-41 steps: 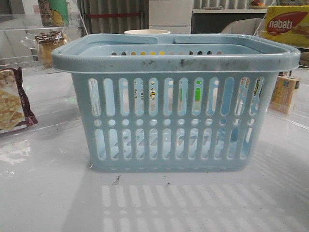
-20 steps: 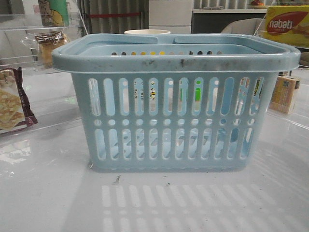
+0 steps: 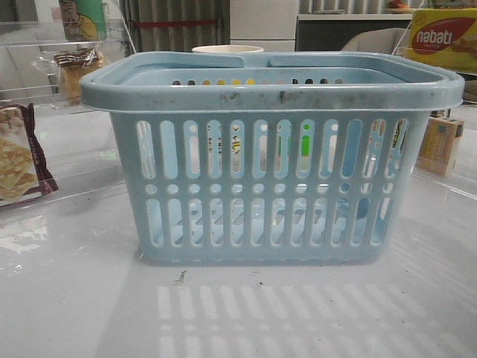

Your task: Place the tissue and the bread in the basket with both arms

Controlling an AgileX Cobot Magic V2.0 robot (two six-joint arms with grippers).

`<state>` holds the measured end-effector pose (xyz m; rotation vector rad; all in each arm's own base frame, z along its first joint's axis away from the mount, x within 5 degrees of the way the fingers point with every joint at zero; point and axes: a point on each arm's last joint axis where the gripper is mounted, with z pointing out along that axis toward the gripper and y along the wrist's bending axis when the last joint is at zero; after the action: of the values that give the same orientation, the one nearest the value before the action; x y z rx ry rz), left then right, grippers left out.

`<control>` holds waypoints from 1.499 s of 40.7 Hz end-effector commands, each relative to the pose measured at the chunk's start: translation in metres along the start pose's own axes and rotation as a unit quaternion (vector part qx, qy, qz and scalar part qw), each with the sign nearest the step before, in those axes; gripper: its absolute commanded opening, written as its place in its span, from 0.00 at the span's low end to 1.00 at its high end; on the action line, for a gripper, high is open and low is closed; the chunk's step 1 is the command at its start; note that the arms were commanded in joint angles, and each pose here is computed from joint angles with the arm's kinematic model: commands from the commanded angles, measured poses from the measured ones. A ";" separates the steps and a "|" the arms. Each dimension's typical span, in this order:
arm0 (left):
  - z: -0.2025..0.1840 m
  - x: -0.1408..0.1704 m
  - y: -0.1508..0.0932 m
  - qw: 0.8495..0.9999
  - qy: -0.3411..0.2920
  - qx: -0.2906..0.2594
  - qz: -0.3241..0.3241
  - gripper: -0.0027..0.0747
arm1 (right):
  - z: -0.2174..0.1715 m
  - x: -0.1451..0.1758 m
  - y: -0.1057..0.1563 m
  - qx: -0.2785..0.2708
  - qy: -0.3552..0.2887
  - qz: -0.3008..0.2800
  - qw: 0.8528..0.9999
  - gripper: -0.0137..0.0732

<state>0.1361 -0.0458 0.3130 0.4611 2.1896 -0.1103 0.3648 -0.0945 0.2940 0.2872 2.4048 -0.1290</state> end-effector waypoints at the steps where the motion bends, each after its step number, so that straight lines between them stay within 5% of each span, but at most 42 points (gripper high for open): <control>1: -0.005 -0.014 0.000 0.999 -0.049 -0.001 0.005 0.66 | -0.012 -0.025 -0.003 0.007 -0.078 -0.009 0.997 0.63; 17: -0.005 -0.014 0.000 0.999 -0.049 -0.001 0.005 0.66 | 0.023 -0.020 -0.002 0.006 -0.071 -0.010 0.997 0.58; 27: -0.005 -0.014 0.000 0.999 -0.049 -0.001 0.005 0.66 | 0.010 -0.024 -0.001 0.005 -0.085 -0.011 0.996 0.28; 34: -0.005 -0.014 0.000 0.999 -0.049 -0.001 0.005 0.66 | -0.027 -0.034 0.009 -0.004 -0.126 -0.020 0.992 0.27; 49: -0.005 -0.014 0.000 0.999 -0.049 -0.001 0.005 0.66 | -0.130 -0.032 0.097 -0.114 -0.218 -0.099 0.964 0.27; 61: -0.005 -0.014 0.000 0.999 -0.049 -0.001 0.005 0.66 | -0.134 0.008 0.198 -0.227 -0.161 -0.202 0.939 0.27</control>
<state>0.1361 -0.0457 0.3130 0.4618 2.1893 -0.1086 0.3267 0.1011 0.3667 -0.3535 2.1693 0.1452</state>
